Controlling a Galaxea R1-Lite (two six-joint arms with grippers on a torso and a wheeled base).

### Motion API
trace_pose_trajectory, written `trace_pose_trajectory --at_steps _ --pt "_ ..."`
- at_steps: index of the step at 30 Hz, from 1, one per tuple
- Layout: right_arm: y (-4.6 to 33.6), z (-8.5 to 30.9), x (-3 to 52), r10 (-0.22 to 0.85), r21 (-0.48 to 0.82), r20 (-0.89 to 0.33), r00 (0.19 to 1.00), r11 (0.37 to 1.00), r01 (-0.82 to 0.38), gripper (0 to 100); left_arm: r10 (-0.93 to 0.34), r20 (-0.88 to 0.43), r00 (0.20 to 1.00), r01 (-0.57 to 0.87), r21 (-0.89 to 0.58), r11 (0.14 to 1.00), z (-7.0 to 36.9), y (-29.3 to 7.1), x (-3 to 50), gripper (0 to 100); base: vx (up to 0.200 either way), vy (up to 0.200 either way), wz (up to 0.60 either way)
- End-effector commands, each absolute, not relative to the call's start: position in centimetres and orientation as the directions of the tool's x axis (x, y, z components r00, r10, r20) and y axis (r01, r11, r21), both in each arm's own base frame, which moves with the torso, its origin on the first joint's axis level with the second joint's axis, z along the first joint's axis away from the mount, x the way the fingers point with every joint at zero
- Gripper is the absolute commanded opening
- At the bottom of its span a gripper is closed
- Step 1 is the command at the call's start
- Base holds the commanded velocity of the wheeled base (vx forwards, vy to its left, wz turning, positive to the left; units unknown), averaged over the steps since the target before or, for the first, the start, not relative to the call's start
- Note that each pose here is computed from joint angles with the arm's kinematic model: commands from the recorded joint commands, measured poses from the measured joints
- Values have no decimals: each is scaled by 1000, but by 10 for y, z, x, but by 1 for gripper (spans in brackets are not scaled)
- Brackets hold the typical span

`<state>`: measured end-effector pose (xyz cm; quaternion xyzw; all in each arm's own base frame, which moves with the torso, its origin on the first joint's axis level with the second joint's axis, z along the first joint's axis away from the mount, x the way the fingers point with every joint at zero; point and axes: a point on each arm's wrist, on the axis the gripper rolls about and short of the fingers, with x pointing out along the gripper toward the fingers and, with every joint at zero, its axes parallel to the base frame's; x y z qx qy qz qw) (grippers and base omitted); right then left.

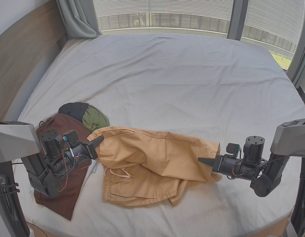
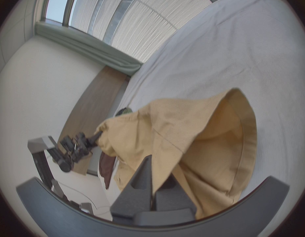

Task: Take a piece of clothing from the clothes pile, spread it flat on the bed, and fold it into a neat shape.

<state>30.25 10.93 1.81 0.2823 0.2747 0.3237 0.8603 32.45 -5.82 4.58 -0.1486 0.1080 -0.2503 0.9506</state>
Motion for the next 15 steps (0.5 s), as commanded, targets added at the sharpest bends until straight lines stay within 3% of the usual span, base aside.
trace_pose_trajectory --at_steps 1,14,15 --pt "115 -2 291 719 653 -371 588 652 -385 0 -500 -129 857 436 -336 835 45 -55 326 0 0 0 0" --pt "111 -4 296 710 638 -362 604 661 -395 0 -502 -138 854 436 -339 834 44 -56 324 0 0 0 0" --pt "110 -3 299 707 637 -353 612 661 -396 100 -502 -139 854 435 -339 834 43 -56 324 0 0 0 0"
